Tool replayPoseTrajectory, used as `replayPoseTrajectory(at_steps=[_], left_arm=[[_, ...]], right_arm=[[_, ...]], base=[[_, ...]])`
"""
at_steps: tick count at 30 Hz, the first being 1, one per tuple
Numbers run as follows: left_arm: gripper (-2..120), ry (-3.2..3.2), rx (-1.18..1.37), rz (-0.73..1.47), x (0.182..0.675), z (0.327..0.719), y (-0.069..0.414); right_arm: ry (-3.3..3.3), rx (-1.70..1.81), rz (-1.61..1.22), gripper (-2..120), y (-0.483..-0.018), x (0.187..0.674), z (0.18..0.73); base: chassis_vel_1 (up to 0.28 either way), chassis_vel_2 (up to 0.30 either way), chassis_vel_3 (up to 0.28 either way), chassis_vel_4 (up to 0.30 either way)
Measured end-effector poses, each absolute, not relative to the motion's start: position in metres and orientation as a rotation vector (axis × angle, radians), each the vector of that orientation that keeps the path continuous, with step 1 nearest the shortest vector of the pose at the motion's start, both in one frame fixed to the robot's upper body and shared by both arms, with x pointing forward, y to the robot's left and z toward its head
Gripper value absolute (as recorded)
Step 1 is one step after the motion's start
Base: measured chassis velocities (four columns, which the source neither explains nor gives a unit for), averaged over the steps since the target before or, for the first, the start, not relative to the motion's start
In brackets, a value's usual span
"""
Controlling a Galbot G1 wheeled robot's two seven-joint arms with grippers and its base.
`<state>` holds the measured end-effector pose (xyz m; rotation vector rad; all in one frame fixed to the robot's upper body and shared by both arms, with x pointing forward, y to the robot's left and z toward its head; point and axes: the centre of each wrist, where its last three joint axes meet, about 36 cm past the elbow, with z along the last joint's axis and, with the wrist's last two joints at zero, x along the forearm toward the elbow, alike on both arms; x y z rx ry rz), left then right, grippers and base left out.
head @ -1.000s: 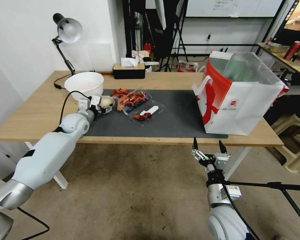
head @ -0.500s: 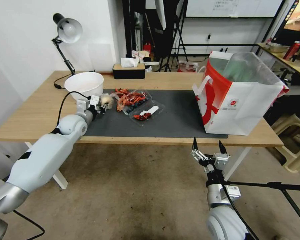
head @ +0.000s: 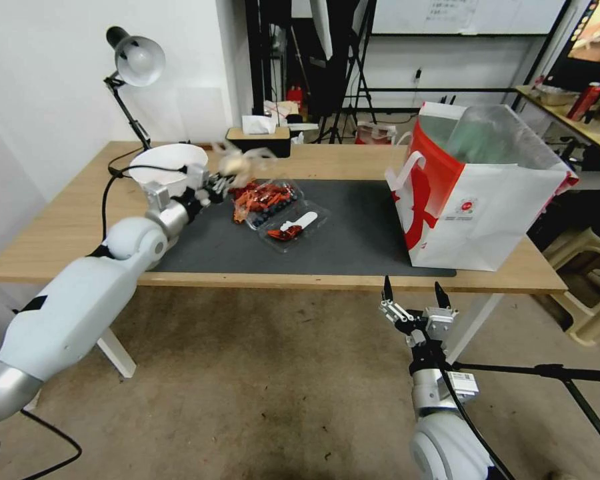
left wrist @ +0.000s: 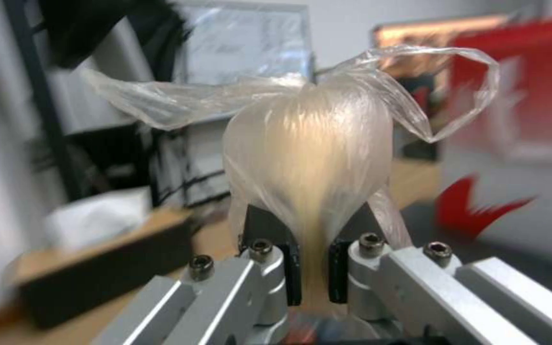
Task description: Pick up the trash from the table and place it into the takeout bag.
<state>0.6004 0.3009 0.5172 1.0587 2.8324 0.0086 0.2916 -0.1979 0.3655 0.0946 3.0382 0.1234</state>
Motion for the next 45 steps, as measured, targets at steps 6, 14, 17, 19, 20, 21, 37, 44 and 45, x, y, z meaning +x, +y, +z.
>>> replayPoseTrajectory(at_steps=[6,14,17,19,20,21,37,44,45], left_arm=[[5,2.672,1.236,-0.013,0.613,0.556,0.255],[5,2.559,1.449,0.036,0.630,0.585,0.185],[5,2.519,1.501,0.035,0.637,0.595,0.158],[5,2.477,1.547,0.035,0.643,0.607,0.129],[5,2.477,1.547,0.035,0.643,0.607,0.129],[5,2.467,1.557,0.035,0.644,0.610,0.122],[5,2.346,1.692,0.123,0.661,0.659,0.021],[5,2.339,1.740,0.164,0.667,0.661,-0.011],[5,2.338,1.755,0.175,0.668,0.660,-0.020]], right_arm=[[3.034,0.101,0.125,100,-0.199,0.291,0.366],[3.027,0.119,0.124,100,-0.201,0.291,0.368],[3.025,0.126,0.128,100,-0.201,0.291,0.368],[3.024,0.133,0.131,100,-0.201,0.291,0.368],[3.024,0.133,0.131,100,-0.201,0.291,0.368],[3.023,0.134,0.131,100,-0.201,0.291,0.368],[3.015,0.155,0.142,100,-0.202,0.293,0.369],[3.015,0.159,0.148,100,-0.201,0.294,0.368],[3.015,0.160,0.148,100,-0.201,0.294,0.368]], base=[[0.000,0.000,0.000,0.000],[0.000,0.000,0.000,0.000],[0.000,0.000,0.000,0.000],[0.000,0.000,0.000,0.000],[0.000,0.000,0.000,0.000],[0.000,0.000,0.000,0.000],[0.000,0.000,0.000,0.000],[0.000,0.000,0.000,0.000],[0.000,0.000,0.000,0.000]])
